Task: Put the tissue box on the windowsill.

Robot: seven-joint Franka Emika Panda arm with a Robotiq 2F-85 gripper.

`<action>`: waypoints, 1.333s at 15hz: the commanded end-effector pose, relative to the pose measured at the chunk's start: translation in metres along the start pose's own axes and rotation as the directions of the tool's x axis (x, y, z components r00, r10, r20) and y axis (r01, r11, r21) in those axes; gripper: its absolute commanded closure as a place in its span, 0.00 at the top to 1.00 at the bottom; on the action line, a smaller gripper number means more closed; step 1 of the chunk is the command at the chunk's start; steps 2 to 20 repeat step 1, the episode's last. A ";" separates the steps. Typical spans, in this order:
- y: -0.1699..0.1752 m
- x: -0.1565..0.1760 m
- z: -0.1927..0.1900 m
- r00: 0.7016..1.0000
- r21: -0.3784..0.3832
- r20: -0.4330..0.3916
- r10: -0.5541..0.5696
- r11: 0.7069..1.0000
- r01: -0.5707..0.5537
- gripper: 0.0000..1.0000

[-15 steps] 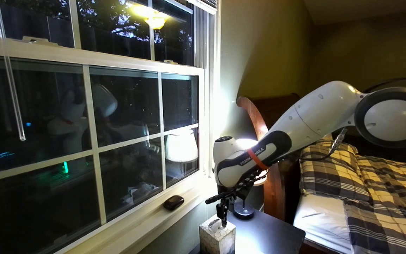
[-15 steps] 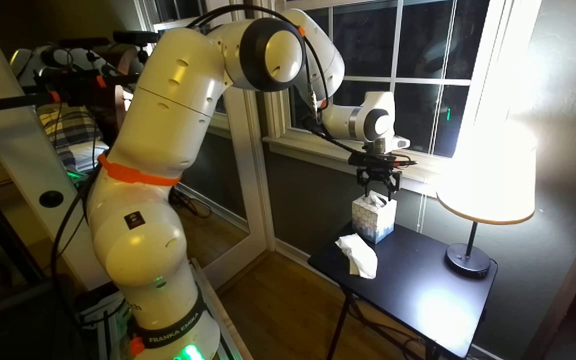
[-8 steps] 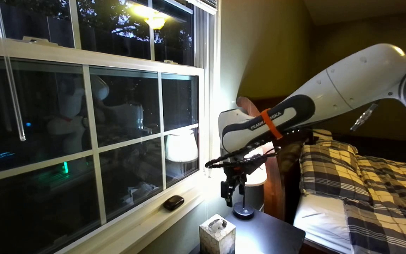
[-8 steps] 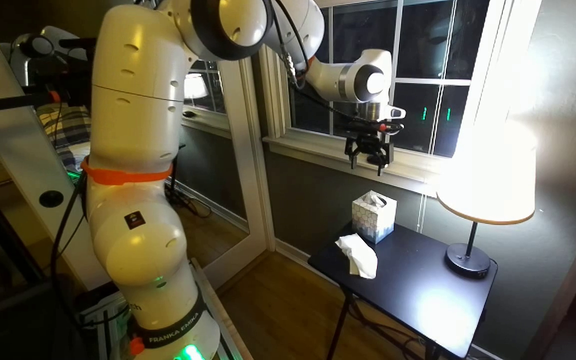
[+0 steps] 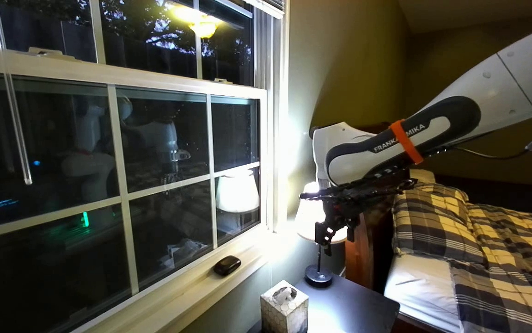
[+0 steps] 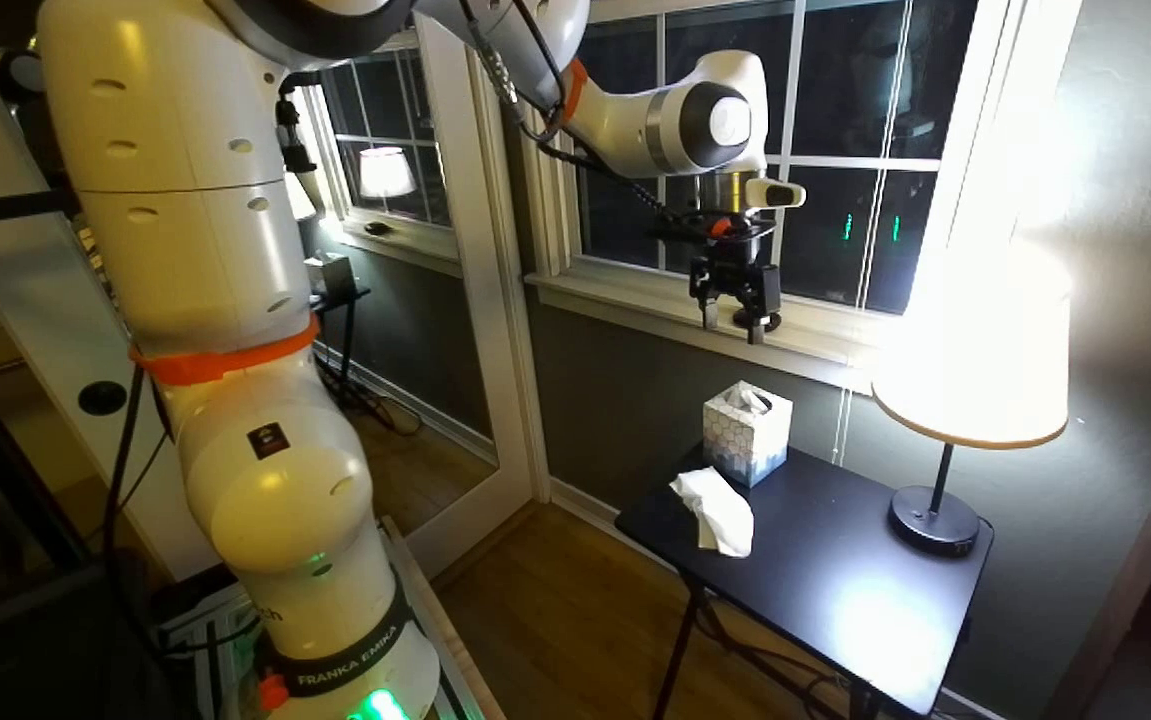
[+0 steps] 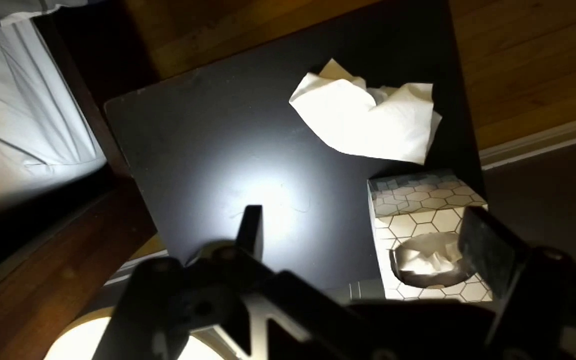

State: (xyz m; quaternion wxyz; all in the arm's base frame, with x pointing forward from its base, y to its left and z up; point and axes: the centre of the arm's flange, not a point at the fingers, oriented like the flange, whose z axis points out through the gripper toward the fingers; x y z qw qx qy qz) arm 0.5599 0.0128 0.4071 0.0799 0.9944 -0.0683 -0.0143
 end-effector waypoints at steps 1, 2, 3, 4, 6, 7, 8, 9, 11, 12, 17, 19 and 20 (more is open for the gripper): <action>-0.002 0.001 -0.001 1.000 0.001 -0.002 -0.003 1.000 0.003 1.00; -0.002 0.001 -0.001 1.000 0.001 -0.002 -0.003 1.000 0.003 1.00; -0.002 0.001 -0.001 1.000 0.001 -0.002 -0.003 1.000 0.003 1.00; -0.002 0.001 -0.001 1.000 0.001 -0.002 -0.003 1.000 0.003 1.00; -0.002 0.001 -0.001 1.000 0.001 -0.002 -0.003 1.000 0.003 1.00; -0.002 0.001 -0.001 1.000 0.001 -0.002 -0.003 1.000 0.003 1.00; -0.002 0.001 -0.001 1.000 0.001 -0.002 -0.003 1.000 0.003 1.00; -0.002 0.001 -0.001 1.000 0.001 -0.002 -0.003 1.000 0.003 1.00; -0.002 0.001 -0.001 1.000 0.001 -0.002 -0.003 1.000 0.003 1.00; -0.002 0.001 -0.001 1.000 0.001 -0.002 -0.003 1.000 0.003 1.00; -0.002 0.001 -0.001 1.000 0.001 -0.002 -0.003 1.000 0.003 1.00; -0.002 0.001 -0.001 1.000 0.001 -0.002 -0.003 1.000 0.003 1.00; -0.002 0.001 -0.001 1.000 0.001 -0.002 -0.003 1.000 0.003 1.00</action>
